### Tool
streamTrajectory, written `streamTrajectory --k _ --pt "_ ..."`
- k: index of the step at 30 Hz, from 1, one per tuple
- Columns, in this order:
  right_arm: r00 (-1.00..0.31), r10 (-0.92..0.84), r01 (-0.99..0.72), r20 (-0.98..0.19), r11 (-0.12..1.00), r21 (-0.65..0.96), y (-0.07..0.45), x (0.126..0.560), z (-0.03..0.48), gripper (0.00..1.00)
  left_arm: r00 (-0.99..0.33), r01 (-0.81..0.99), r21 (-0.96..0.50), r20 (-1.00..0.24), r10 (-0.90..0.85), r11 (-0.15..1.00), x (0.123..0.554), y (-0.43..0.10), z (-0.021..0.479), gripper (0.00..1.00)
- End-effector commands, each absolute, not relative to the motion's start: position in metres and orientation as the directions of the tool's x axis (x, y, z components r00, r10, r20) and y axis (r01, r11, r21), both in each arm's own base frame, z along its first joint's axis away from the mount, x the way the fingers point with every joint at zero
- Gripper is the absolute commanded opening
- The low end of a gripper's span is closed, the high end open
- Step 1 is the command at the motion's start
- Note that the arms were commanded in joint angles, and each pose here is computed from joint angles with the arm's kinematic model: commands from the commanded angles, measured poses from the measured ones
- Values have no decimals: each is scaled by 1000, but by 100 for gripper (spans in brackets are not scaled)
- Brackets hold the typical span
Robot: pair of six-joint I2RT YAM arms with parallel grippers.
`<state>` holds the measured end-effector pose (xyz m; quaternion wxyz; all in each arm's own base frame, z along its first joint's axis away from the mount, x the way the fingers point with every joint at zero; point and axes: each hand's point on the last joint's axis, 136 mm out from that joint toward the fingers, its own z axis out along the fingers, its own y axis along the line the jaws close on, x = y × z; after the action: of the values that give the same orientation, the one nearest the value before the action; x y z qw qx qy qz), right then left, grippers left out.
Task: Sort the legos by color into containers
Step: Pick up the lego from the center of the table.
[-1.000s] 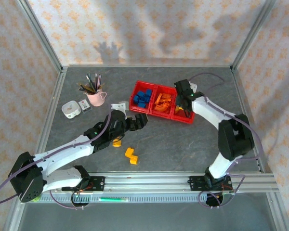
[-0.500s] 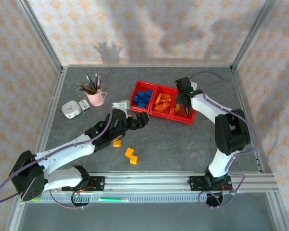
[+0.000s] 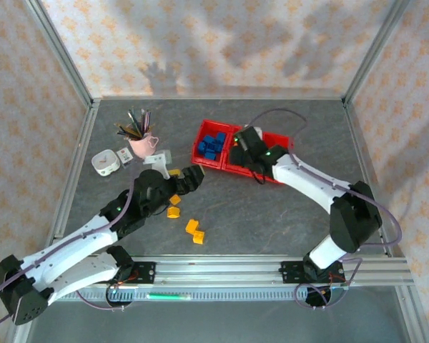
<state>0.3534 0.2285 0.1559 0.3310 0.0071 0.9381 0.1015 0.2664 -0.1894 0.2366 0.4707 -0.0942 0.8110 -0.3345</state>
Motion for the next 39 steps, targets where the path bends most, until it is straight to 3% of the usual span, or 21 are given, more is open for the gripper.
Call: streamTrajectory --k 1,10,22,39 --pt "-795 51 -86 -604 977 195 250 331 153 64 -546 58 -595 -691 -474 801 257 -162 214 99" --pt "-818 -111 -281 -564 933 224 351 280 132 70 -521 -68 -598 -661 -539 799 229 -118 200 99" --pt "-797 -288 -454 -531 866 212 436 261 96 75 -436 -183 -618 -646 -627 764 205 -73 200 99" --pt "-791 -393 -487 -470 869 93 464 276 36 77 -346 -267 -631 -643 -683 729 195 -43 201 99"
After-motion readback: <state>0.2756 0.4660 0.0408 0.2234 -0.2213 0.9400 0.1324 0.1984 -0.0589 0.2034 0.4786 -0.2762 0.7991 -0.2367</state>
